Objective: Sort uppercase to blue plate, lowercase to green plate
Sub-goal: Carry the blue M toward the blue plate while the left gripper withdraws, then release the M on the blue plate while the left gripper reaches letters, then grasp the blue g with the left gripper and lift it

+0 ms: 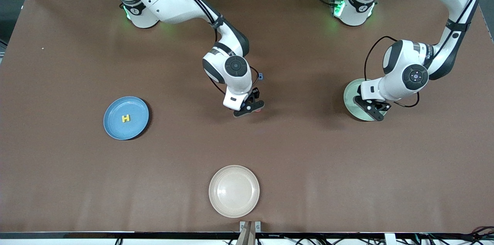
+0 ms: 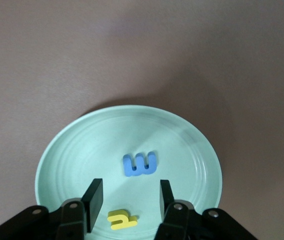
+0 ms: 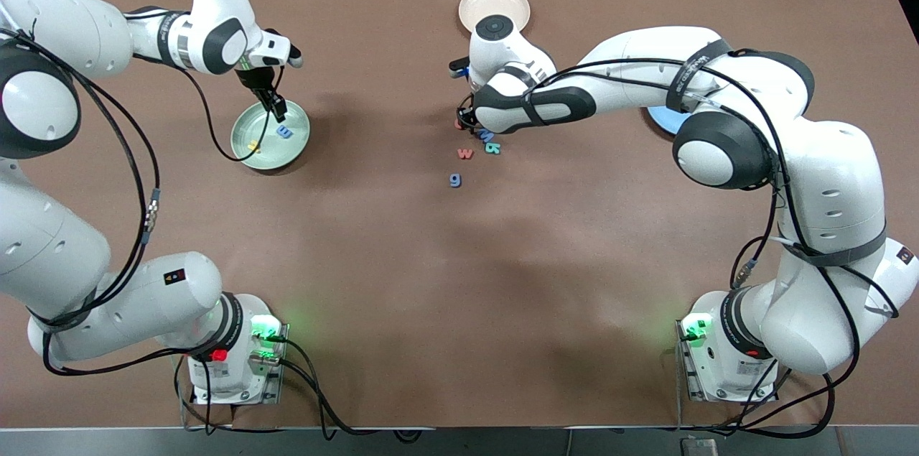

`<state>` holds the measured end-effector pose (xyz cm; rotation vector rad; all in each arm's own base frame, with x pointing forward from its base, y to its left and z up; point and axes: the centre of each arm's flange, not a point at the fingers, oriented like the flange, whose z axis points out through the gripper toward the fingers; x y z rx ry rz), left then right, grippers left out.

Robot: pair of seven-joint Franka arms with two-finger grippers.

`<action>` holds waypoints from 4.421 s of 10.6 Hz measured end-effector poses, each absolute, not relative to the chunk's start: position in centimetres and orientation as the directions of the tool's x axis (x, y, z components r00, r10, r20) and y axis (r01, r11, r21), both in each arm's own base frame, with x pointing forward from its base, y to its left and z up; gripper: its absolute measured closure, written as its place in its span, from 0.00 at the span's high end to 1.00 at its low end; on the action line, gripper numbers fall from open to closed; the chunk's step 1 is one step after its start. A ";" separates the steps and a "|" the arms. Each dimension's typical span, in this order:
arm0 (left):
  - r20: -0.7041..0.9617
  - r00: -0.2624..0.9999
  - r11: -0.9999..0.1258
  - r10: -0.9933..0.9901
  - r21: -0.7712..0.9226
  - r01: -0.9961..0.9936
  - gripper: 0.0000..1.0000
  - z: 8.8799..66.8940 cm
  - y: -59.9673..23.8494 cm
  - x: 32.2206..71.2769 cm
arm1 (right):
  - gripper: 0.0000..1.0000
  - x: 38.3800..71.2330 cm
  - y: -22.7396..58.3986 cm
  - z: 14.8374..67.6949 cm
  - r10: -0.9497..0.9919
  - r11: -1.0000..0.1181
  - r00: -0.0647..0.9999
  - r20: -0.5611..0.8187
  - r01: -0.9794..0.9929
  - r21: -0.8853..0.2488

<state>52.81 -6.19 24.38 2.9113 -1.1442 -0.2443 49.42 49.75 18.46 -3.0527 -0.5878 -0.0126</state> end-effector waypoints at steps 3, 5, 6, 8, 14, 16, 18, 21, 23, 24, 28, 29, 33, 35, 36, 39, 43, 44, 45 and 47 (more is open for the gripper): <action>-0.135 0.804 -0.815 -0.579 0.075 -0.575 0.54 24.6 -9.6 52.4 | 0.71 48.9 49.5 17.7 0.372 -0.928 0.928 -0.002 0.372 -0.030; -0.137 0.846 -0.857 -0.516 0.078 -0.510 0.54 24.7 -12.9 51.8 | 0.66 48.8 49.6 17.7 0.368 -0.929 0.930 -0.006 0.367 -0.037; -0.137 0.864 -0.875 -0.484 0.082 -0.477 0.54 24.8 -14.3 51.5 | 0.65 48.8 49.6 17.8 0.367 -0.929 0.930 -0.006 0.367 -0.039; -0.141 0.895 -0.906 -0.423 0.095 -0.413 0.54 24.9 -16.7 50.9 | 0.52 48.9 49.6 17.9 0.372 -0.927 0.928 -0.003 0.372 -0.041; -0.146 0.955 -0.959 -0.257 0.158 -0.234 0.54 25.9 -20.6 50.5 | 0.35 51.5 46.8 23.7 0.393 -0.919 0.919 -0.045 0.390 -0.055; -0.151 0.965 -0.969 -0.216 0.158 -0.192 0.54 26.1 -20.8 50.5 | 0.35 54.4 40.7 31.0 0.405 -0.914 0.908 -0.112 0.397 -0.087; -0.159 0.979 -0.982 -0.126 0.163 -0.099 0.54 27.0 -23.3 49.7 | 0.35 56.8 31.2 36.2 0.351 -0.936 0.917 -0.190 0.344 -0.071; -0.169 0.985 -0.993 -0.025 0.120 -0.004 0.54 28.6 -32.0 44.9 | 0.35 60.0 17.4 35.2 0.273 -0.962 0.931 -0.242 0.262 -0.077; -0.173 0.985 -0.995 0.008 0.097 0.025 0.54 29.0 -37.0 41.0 | 0.35 60.7 8.7 33.1 0.211 -0.977 0.937 -0.277 0.198 -0.074; -0.169 0.985 -0.995 0.023 0.089 0.038 0.54 28.9 -38.6 39.5 | 0.35 60.5 5.2 31.6 0.196 -0.980 0.939 -0.283 0.183 -0.072; -0.146 0.986 -0.989 0.082 0.114 0.100 0.54 26.9 -43.0 35.7 | 0.35 59.2 0.3 26.8 0.176 -0.984 0.950 -0.257 0.167 -0.057; -0.145 0.986 -0.989 0.079 0.115 0.096 0.54 26.0 -43.8 34.9 | 0.41 59.2 0.1 26.4 0.172 -0.985 0.951 -0.258 0.163 -0.055; -0.083 0.994 -0.995 0.073 0.055 0.078 0.54 22.8 -45.4 34.0 | 0.81 59.7 -0.7 27.3 0.158 -0.987 0.959 -0.234 0.152 -0.045; -0.080 0.994 -0.995 0.079 0.057 0.084 0.53 22.1 -45.7 34.9 | 1.00 60.4 -1.5 30.7 0.145 -0.989 0.974 -0.175 0.142 -0.032; -0.079 0.993 -0.994 0.083 0.063 0.088 0.53 22.1 -45.9 35.3 | 1.00 60.6 -1.7 33.1 0.141 -0.990 0.981 -0.135 0.139 -0.025; -0.072 0.994 -0.993 0.082 0.076 0.087 0.53 21.5 -46.7 35.6 | 1.00 60.1 -1.8 40.4 0.140 -0.990 0.990 -0.037 0.139 -0.013; -0.016 0.999 -0.999 0.036 0.028 0.037 0.53 18.7 -47.5 34.2 | 1.00 58.3 -1.8 46.2 0.139 -0.990 0.990 0.005 0.139 -0.013; -0.004 0.999 -0.999 0.033 0.017 0.033 0.53 18.2 -47.6 34.1 | 1.00 58.1 -1.8 47.1 0.139 -0.990 0.990 0.020 0.139 -0.012; -0.002 0.999 -0.999 0.032 0.014 0.032 0.52 17.8 -47.7 34.1 | 1.00 57.9 -1.8 47.9 0.138 -0.990 0.990 0.033 0.139 -0.012; -0.002 0.999 -0.999 0.033 0.015 0.033 0.49 17.7 -47.8 34.2 | 1.00 57.7 -1.8 49.0 0.138 -0.990 0.989 0.054 0.138 -0.011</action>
